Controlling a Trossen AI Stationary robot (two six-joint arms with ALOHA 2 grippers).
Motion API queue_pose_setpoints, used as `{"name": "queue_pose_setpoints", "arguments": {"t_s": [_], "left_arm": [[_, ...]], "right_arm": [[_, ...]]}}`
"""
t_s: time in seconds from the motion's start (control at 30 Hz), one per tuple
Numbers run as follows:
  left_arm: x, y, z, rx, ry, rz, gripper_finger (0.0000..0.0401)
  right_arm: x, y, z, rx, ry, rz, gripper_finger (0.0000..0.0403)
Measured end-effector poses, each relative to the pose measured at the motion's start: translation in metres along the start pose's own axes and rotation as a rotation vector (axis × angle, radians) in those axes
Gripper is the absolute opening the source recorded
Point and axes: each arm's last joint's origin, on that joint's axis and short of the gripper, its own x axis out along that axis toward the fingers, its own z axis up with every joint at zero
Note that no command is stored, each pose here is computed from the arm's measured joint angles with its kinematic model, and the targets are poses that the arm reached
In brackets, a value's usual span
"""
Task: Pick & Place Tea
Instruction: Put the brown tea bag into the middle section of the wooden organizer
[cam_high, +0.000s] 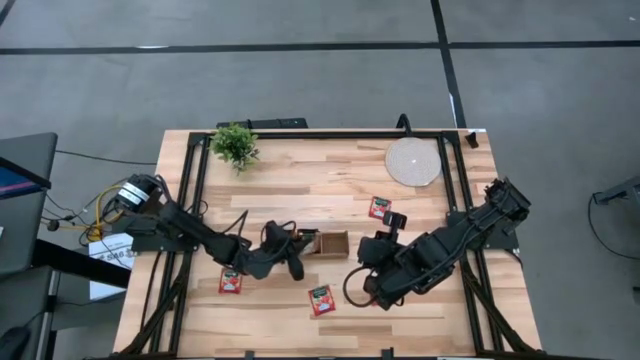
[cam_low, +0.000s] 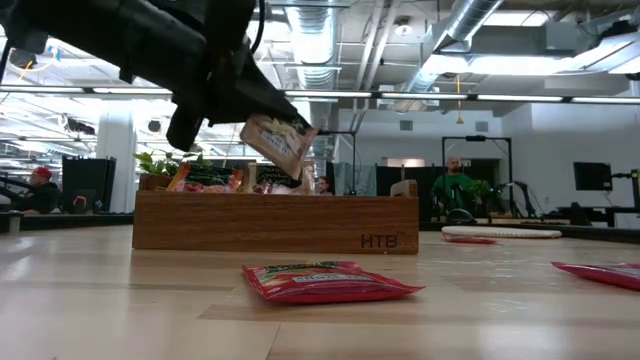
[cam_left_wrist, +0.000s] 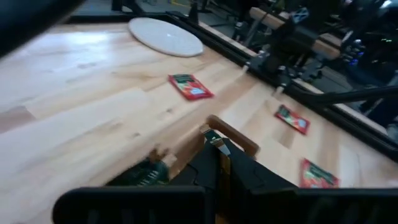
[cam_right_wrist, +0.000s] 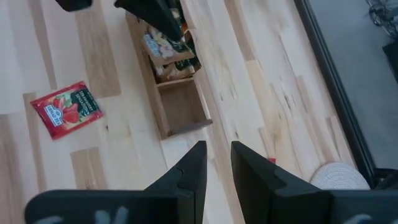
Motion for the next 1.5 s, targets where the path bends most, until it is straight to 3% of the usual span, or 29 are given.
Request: {"name": "queue_pose_setpoints", "arguments": {"t_s": [0.43, 0.73, 1.5], "left_arm": [[0.012, 0.013, -0.003, 0.04, 0.021, 0.078, 0.0], [0.022, 0.014, -0.016, 0.014, 0.001, 0.067, 0.0], [0.023, 0.016, -0.016, 0.059, 0.008, 0.075, 0.0]], "right_arm": [[0.002, 0.0, 0.005, 0.006, -0.027, 0.015, 0.0067], [0.005, -0.003, 0.008, 0.025, -0.026, 0.012, 0.0067], [0.005, -0.003, 0.008, 0.025, -0.028, 0.015, 0.0067]]}}
